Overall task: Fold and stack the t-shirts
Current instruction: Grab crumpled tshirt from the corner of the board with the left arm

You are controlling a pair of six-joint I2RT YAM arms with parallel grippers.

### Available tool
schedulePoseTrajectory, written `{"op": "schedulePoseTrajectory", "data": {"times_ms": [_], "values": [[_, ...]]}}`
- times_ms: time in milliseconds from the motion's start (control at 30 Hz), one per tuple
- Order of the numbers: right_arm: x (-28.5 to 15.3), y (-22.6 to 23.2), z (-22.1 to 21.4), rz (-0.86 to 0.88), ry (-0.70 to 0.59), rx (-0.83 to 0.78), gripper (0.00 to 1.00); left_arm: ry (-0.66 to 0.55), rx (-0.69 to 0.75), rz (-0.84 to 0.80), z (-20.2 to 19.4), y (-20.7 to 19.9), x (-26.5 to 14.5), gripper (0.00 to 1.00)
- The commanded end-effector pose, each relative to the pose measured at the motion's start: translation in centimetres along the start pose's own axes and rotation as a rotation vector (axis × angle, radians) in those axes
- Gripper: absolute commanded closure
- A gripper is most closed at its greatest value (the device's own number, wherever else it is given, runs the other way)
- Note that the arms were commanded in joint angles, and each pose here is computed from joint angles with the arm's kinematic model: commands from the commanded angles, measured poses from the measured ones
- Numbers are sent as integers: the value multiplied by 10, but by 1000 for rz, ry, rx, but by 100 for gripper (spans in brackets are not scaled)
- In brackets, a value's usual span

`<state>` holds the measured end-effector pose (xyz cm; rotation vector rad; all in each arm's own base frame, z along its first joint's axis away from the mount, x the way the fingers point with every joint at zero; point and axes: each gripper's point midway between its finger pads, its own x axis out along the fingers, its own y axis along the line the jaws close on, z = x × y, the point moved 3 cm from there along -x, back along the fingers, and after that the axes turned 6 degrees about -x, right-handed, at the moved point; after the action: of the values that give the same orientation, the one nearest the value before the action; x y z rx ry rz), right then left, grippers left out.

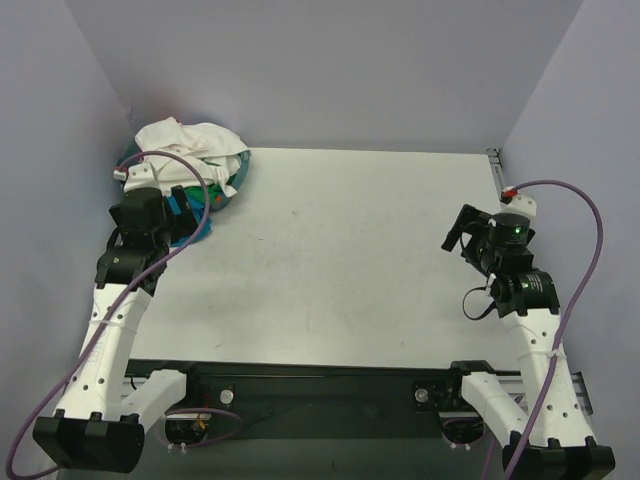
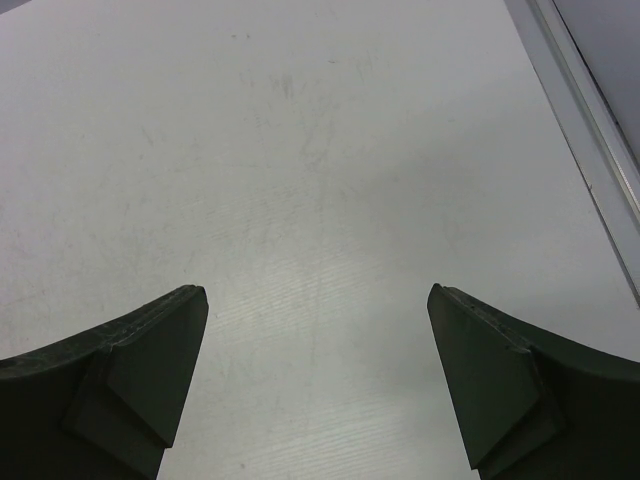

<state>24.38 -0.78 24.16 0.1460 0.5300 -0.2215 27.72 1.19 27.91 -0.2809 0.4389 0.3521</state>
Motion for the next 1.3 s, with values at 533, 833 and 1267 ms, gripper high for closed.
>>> {"op": "schedulePoseTrajectory", "data": {"times_ms": [533,833,1267], "values": [[18,0,39,-94,-4,63,0,-150,-61,86,147,-22,143,3],[40,7,39,-92,57,60,0,-67,-109,112,144,-6,222,3],[75,25,48,-41,124,43,0,110,-185,98,86,3,289,16]]}}
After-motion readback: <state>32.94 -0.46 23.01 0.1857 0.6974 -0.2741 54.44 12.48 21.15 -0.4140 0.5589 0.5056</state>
